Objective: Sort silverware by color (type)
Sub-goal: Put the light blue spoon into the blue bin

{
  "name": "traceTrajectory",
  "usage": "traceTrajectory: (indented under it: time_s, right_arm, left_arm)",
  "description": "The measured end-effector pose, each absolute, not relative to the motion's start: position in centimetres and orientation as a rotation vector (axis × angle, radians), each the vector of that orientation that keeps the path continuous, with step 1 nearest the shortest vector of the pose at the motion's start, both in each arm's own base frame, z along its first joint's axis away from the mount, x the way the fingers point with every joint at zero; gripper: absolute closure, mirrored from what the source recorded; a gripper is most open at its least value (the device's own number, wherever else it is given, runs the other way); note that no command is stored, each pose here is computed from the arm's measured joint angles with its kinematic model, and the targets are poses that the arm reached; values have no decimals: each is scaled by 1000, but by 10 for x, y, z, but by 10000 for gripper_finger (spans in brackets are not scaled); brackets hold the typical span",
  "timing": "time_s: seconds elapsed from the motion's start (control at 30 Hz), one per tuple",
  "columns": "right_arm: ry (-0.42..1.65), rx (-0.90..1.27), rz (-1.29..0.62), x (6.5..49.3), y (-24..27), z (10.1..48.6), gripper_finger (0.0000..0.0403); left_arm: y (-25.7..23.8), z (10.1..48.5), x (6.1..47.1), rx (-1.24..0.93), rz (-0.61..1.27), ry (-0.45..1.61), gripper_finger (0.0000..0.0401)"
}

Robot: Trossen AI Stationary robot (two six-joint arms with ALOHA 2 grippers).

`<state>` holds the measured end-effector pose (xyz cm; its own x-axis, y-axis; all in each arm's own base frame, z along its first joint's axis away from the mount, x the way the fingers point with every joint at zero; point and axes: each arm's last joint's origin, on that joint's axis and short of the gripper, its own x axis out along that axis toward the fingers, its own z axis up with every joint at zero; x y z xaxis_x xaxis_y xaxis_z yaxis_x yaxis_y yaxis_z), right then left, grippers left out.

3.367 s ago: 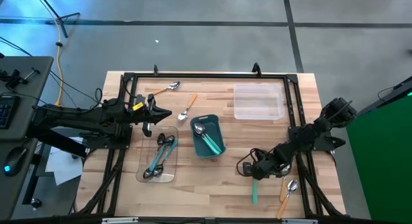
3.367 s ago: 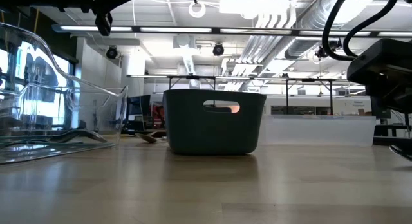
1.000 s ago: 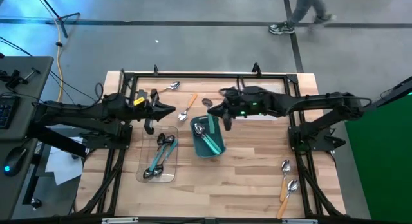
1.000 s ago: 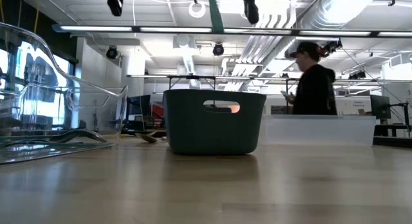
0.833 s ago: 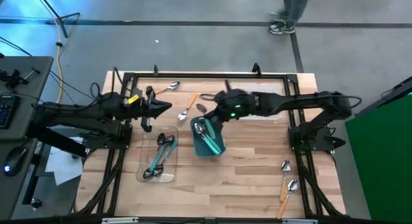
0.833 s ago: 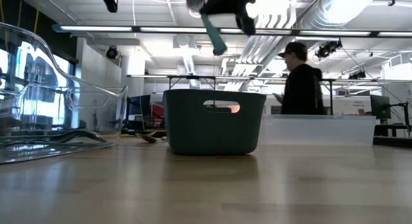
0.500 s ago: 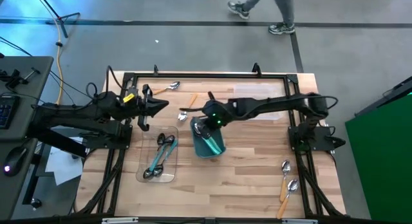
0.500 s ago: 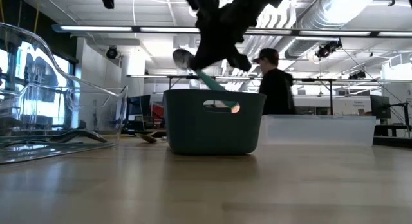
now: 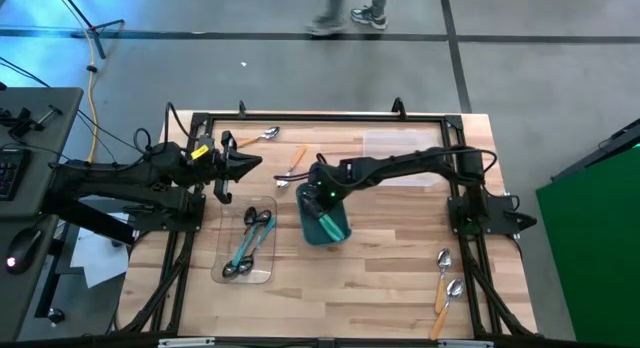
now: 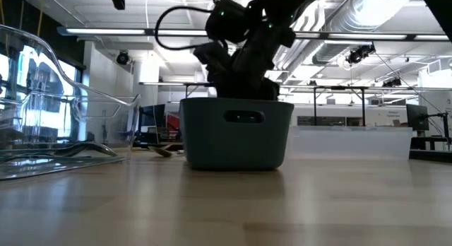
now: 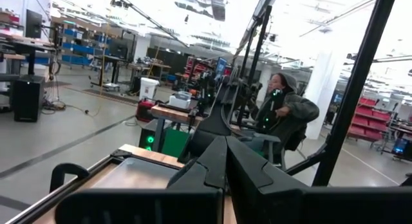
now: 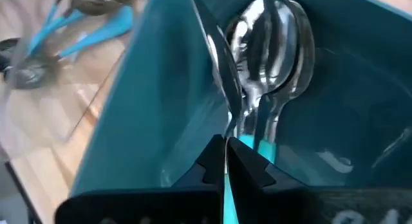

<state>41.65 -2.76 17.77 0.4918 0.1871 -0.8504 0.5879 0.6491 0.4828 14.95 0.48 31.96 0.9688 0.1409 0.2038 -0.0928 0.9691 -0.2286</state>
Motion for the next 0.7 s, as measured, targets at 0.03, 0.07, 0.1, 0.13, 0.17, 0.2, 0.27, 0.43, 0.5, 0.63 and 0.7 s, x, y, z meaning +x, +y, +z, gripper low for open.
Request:
traceTrajectory:
  time_s: [0.03,0.07,0.1,0.13,0.17,0.2,0.27,0.43,0.5,0.63,0.7]
  right_arm:
    - [1062,875,-294,417,-29,175,403]
    - [1069,877,-299,417,-29,172,403]
    - [1074,878,-302,418,-29,170,403]
    - [1078,878,-306,418,-29,168,403]
    - [1082,881,-315,418,-30,166,403]
    - [1080,889,-329,418,-30,165,403]
    - [1080,890,-337,418,-30,164,402]
    - [1070,880,-350,419,-30,164,402]
    - [1070,880,-350,419,-30,164,402]
    - [1069,860,-293,420,-29,165,402]
    - [1065,850,-265,421,-29,165,399]
  left_arm:
    - [5,320,150,-220,123,-221,401]
    - [5,320,149,-220,128,-221,401]
    - [5,320,149,-221,134,-222,401]
    - [5,320,149,-222,141,-223,401]
    - [6,320,149,-222,151,-223,401]
    - [6,320,149,-223,160,-224,401]
    - [6,320,149,-224,176,-226,401]
    - [7,319,149,-225,181,-226,401]
    - [7,320,149,-225,181,-226,401]
    - [7,320,149,-224,181,-226,401]
    - [7,320,149,-224,182,-226,401]
